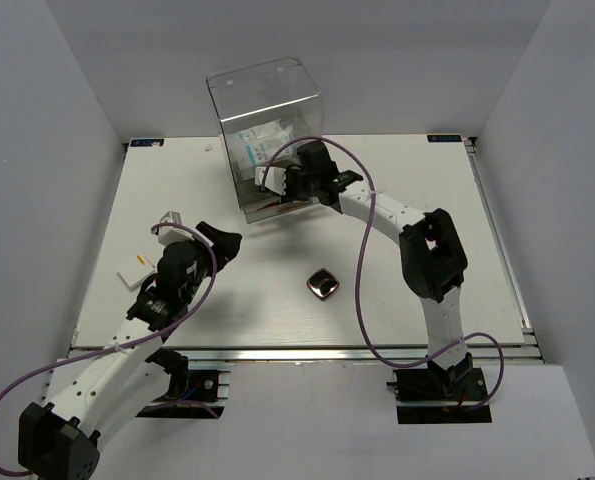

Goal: Organize the makeup

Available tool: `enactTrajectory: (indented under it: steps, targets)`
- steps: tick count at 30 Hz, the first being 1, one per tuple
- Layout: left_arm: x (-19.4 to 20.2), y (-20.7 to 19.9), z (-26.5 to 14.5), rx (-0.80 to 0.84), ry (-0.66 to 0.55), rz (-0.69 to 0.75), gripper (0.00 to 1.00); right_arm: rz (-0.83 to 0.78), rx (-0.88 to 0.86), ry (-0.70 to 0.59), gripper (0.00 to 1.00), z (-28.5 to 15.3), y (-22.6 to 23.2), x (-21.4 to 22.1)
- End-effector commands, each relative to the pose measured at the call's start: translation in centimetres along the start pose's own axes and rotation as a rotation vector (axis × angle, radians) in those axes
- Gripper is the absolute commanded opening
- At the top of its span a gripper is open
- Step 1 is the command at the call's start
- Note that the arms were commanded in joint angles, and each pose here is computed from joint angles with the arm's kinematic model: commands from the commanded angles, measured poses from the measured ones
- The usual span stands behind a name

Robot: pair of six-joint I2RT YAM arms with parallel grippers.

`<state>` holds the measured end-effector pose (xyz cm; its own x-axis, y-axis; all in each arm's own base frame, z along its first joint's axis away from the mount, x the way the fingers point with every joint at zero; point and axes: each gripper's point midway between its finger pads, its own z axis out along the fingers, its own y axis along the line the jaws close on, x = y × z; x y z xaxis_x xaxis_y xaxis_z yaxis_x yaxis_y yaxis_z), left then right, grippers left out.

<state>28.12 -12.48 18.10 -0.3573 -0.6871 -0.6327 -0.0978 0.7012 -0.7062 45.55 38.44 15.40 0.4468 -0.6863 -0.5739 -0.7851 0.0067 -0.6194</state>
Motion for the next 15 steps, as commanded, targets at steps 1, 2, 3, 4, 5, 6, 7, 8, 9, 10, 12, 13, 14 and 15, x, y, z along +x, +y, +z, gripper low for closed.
enactTrajectory:
  steps: [1,2,3,4,5,6,7,8,9,10,12,13,14,15]
  targets:
    - [-0.1,0.4,0.1,-0.012,-0.012,-0.004,0.88,-0.038,0.077,-0.021,0.18,-0.7,-2.8,-1.6]
    - [0.0,0.4,0.2,-0.013,-0.009,-0.003,0.88,-0.036,0.075,-0.018,0.24,-0.6,-2.7,-1.5]
    - [0.0,0.3,0.2,-0.012,-0.008,-0.003,0.89,-0.030,0.075,-0.017,0.30,-0.5,-2.6,-1.4]
    - [0.0,0.3,0.3,-0.010,-0.008,-0.002,0.89,-0.025,0.079,-0.016,0.39,-0.5,-2.8,-1.4]
    - [0.1,0.2,0.4,-0.011,-0.001,0.003,0.89,-0.021,0.077,-0.013,0.42,-0.5,-2.7,-1.3]
    - [0.0,0.2,0.5,-0.010,-0.002,0.003,0.89,-0.017,0.079,-0.013,0.46,-0.5,-2.7,-1.3]
    - [0.1,0.2,0.6,-0.011,-0.001,0.004,0.89,-0.016,0.080,-0.011,0.47,-0.5,-2.7,-1.3]
    - [0.2,0.2,0.7,-0.013,0.004,0.006,0.89,-0.014,0.082,-0.011,0.48,-0.5,-2.8,-1.3]
    - [0.2,0.1,0.7,-0.010,0.004,0.008,0.89,-0.011,0.085,-0.010,0.49,-0.6,-2.9,-1.2]
    - [0.2,0.1,0.8,-0.012,0.005,0.008,0.89,-0.009,0.085,-0.010,0.49,-0.6,-2.8,-1.3]
    - [0.2,0.2,0.8,-0.014,0.007,0.010,0.89,0.000,0.097,-0.013,0.49,-1.1,-3.3,-1.5]
    - [0.2,0.2,0.8,-0.014,0.007,0.012,0.89,0.023,0.100,-0.025,0.48,-1.3,-3.5,-2.0]
    - [0.2,0.2,0.8,-0.015,0.006,0.010,0.90,0.041,0.099,-0.039,0.46,-1.7,-3.6,-2.4]
    - [0.2,0.3,0.8,-0.017,0.006,0.010,0.90,0.063,0.106,-0.061,0.44,-2.6,-4.2,-3.1]
